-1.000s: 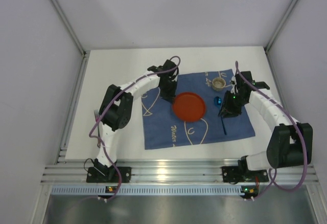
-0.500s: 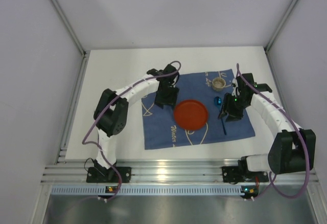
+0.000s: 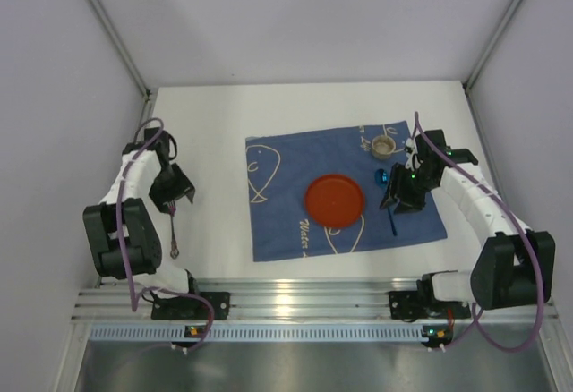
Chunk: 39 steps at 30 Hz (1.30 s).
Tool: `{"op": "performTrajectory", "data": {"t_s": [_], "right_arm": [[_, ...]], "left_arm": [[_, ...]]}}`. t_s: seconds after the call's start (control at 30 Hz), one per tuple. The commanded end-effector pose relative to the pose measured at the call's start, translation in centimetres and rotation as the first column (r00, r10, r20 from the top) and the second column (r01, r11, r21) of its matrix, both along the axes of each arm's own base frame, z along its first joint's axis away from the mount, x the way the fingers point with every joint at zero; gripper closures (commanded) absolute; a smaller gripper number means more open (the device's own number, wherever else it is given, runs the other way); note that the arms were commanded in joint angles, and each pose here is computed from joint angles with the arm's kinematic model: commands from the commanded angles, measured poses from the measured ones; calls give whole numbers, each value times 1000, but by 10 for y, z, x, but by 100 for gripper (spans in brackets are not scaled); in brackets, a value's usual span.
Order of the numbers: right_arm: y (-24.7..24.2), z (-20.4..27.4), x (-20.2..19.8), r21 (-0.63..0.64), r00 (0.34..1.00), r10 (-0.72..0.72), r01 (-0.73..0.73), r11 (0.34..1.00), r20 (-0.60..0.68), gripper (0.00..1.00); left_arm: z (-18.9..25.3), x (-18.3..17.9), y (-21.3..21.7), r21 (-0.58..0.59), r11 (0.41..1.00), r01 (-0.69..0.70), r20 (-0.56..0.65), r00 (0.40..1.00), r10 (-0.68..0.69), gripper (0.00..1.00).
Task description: Set the dinner table for one person
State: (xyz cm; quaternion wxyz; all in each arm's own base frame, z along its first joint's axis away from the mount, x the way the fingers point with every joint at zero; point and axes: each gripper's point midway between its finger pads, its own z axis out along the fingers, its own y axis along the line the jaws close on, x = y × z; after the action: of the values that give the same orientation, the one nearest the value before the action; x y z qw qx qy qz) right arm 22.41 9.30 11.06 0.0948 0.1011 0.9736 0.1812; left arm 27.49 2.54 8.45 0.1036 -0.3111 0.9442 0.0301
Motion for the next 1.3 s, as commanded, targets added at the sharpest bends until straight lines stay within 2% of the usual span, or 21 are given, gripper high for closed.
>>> {"op": "performTrajectory", "data": {"t_s": [0.0, 0.17, 0.33, 0.73, 0.83, 0.87, 1.0, 1.27], "right_arm": [[6, 6, -4, 28, 999, 9, -10, 1000, 38, 54], [5, 3, -13, 32, 999, 17, -18, 999, 33, 54], [4, -1, -17, 28, 999, 29, -29, 999, 19, 54], [3, -4, -16, 18, 999, 34, -34, 999, 5, 54], [3, -9, -18, 17, 999, 32, -32, 999, -9, 54], [3, -8, -17, 17, 999, 32, -32, 999, -8, 54], [3, -11, -14, 11, 999, 33, -32, 999, -16, 54], [1, -15, -12, 1, 999, 31, -31, 1000, -33, 54]], "left_arm": [[7, -21, 11, -19, 999, -29, -7, 1000, 29, 36], [-2, -31, 50, 47, 999, -23, -50, 998, 26, 36], [-21, -39, 71, 39, 998, -42, -98, 994, 45, 37], [-56, -30, 73, -8, 999, -51, -155, 987, 49, 42], [-62, -29, 76, 10, 998, -59, -165, 985, 60, 46], [-64, -29, 77, 12, 998, -62, -167, 984, 64, 54], [-77, -29, 84, 48, 996, -74, -194, 978, 82, 65], [-101, -25, 92, 77, 994, -73, -215, 973, 88, 81]]}}
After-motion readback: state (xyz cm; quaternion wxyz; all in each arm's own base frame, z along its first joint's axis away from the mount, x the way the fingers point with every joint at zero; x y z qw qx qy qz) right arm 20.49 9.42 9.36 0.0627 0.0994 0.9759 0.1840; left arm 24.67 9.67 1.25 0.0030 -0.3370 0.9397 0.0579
